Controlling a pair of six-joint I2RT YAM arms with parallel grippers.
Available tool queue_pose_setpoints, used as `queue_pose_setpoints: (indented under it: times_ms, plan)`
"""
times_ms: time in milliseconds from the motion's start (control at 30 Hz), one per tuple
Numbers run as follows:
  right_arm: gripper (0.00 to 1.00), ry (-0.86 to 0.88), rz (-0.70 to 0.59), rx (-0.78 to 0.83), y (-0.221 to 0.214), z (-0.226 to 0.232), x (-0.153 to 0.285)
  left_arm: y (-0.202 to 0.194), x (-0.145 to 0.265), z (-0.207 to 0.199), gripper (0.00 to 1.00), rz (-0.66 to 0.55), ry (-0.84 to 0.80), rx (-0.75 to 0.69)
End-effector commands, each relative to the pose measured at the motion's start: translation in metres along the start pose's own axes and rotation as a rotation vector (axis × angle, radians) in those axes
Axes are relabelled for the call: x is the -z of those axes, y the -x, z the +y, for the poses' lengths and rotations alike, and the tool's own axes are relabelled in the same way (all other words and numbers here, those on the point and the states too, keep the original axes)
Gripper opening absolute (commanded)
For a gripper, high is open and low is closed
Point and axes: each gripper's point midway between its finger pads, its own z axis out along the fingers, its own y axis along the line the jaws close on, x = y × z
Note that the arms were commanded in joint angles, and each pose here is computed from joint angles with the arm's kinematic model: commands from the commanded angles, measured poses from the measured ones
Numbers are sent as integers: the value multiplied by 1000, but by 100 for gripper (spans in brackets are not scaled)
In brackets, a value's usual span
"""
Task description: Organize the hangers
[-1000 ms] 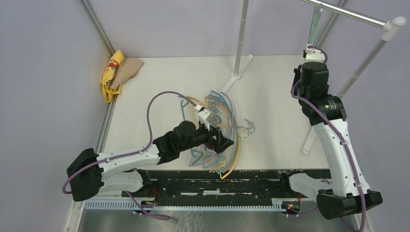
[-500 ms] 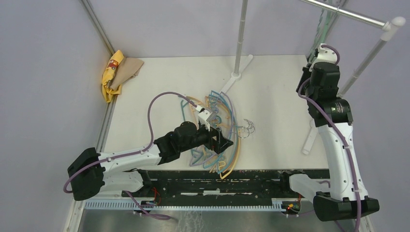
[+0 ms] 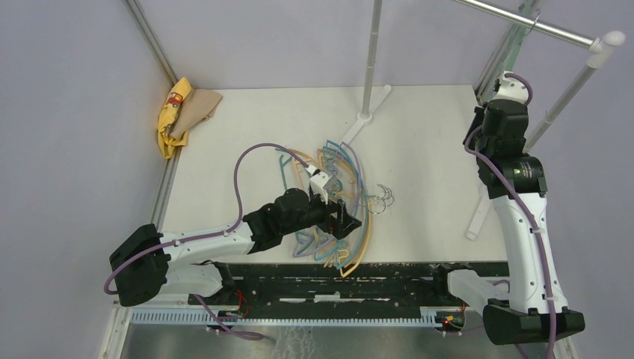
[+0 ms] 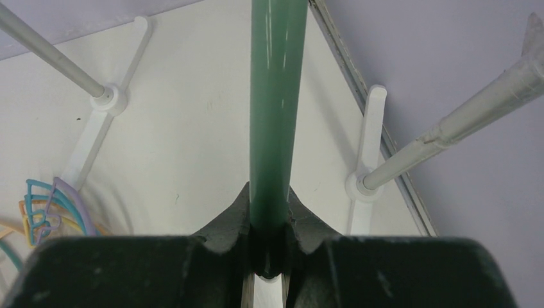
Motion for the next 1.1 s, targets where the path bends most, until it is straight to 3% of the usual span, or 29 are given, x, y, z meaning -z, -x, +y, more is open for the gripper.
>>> queue_pose_setpoints:
  times_ms: [0,800,933,1000,1067]
  plan:
    - [1,-90,-81,-73,22,-19,5,12,0,-8,99,-42,-34,-33]
    - [3,-214,-23,-204,-14,-65,10,-5,2,2,99,-11,-10,-25]
    - [24,-212,-29,-216,-15,-65,13,-8,1,4,99,-6,-7,-22]
    - [46,-230,-55,-226,-12,-70,20,-8,0,3,99,-4,-9,-21]
    - [62,-245,-80,-231,-8,-75,28,-9,0,3,99,-2,-12,-19]
